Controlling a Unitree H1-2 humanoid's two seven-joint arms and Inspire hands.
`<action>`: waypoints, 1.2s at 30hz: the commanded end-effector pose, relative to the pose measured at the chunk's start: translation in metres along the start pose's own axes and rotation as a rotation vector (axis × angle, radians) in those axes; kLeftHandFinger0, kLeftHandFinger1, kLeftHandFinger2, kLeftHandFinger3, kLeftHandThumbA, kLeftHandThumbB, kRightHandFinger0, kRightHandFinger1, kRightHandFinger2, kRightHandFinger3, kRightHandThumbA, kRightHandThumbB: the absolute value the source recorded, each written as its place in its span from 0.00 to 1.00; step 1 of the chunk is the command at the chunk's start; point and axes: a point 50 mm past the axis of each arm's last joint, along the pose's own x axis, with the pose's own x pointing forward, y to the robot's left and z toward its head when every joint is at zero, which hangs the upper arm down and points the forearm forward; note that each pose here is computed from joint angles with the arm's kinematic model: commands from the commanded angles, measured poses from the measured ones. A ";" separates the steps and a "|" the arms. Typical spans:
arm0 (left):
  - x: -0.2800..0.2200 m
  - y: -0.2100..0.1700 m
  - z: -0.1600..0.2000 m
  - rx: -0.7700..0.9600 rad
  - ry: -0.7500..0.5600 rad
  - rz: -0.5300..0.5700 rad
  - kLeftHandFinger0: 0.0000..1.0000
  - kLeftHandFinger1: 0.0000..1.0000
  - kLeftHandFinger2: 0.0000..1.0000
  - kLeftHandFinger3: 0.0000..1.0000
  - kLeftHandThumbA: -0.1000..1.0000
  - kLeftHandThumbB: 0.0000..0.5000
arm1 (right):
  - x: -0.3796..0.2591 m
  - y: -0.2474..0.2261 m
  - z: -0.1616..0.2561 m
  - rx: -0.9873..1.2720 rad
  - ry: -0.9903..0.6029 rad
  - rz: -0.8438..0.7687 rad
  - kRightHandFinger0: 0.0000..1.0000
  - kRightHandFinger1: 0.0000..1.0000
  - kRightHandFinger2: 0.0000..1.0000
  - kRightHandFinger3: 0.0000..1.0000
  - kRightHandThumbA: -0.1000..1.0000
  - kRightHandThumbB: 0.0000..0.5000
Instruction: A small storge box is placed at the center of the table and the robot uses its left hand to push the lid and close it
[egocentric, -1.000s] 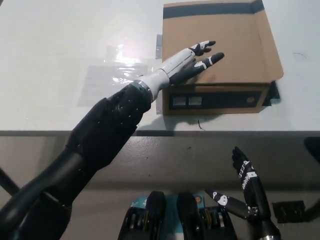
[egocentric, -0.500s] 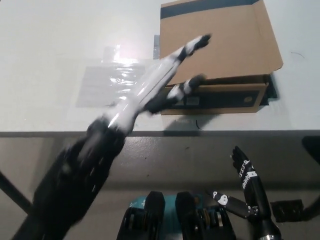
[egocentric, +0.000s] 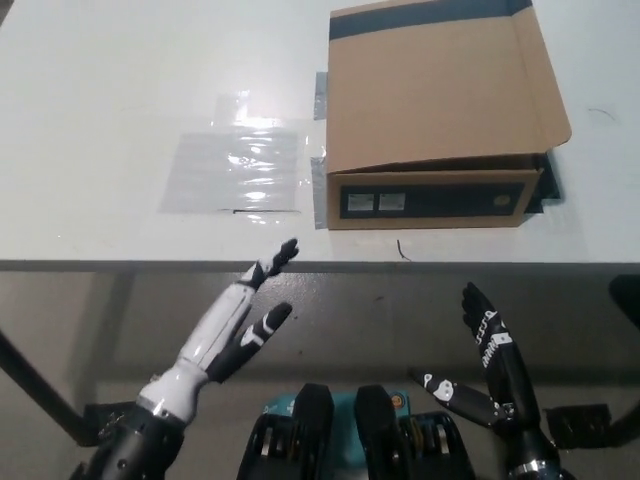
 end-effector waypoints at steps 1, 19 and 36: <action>-0.010 -0.002 -0.006 -0.025 -0.051 0.033 1.00 1.00 1.00 1.00 1.00 0.68 | 0.009 -0.001 0.010 0.016 -0.075 -0.003 1.00 1.00 1.00 1.00 1.00 0.80; -0.062 0.001 -0.045 -0.192 0.179 0.077 1.00 1.00 1.00 1.00 1.00 0.55 | 0.008 0.012 0.009 0.024 -0.073 0.016 1.00 1.00 1.00 1.00 1.00 0.78; -0.067 0.001 -0.043 -0.173 0.180 0.136 1.00 1.00 1.00 1.00 1.00 0.49 | 0.001 0.010 0.008 0.006 -0.066 0.034 1.00 1.00 1.00 1.00 1.00 0.77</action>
